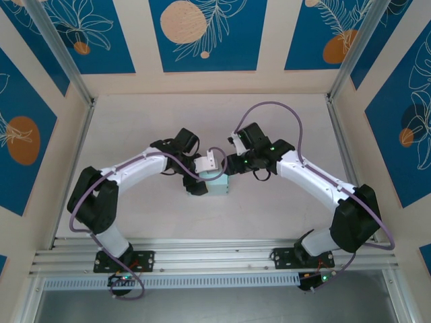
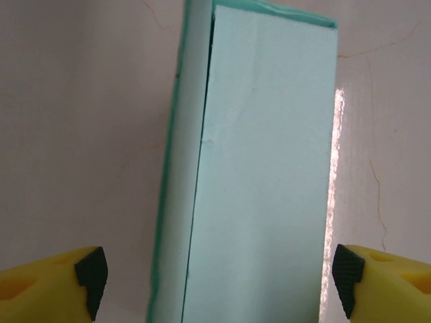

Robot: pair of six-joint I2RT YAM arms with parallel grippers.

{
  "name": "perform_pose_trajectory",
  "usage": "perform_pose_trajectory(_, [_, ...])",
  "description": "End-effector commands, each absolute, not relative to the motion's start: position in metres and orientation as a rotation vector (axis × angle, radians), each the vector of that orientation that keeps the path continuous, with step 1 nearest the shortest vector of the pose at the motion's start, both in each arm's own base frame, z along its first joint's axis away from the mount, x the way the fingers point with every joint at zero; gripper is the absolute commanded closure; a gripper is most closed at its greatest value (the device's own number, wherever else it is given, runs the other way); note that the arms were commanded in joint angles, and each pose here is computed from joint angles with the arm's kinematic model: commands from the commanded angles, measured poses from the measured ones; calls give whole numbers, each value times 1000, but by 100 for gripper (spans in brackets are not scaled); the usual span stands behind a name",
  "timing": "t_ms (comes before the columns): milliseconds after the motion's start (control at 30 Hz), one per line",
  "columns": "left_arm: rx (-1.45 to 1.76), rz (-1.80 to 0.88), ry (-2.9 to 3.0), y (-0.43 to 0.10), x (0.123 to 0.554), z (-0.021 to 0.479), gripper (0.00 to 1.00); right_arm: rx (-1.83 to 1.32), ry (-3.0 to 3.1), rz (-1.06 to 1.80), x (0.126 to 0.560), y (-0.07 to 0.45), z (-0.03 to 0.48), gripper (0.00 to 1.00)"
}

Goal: Fold the paper box

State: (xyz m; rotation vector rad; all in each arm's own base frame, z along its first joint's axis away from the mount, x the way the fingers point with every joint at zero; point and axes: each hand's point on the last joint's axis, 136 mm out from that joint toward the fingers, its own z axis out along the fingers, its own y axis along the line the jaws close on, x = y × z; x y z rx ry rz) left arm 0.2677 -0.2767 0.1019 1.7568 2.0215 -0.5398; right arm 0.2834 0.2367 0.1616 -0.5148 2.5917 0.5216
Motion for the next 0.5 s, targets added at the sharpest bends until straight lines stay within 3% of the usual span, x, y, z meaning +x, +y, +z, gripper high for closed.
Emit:
perform_pose_trajectory(0, [1724,-529,1949,-277,268,121,6,-559,2591,477,283,235,165,46])
perform_pose_trajectory(300, [1600,-528,1774,-276,259,175,4,-580,2609,479,276,236,161,47])
perform_pose_trajectory(467, [1401,-332,1916,-244,275,183,17,-592,2608,473,270,237,164,47])
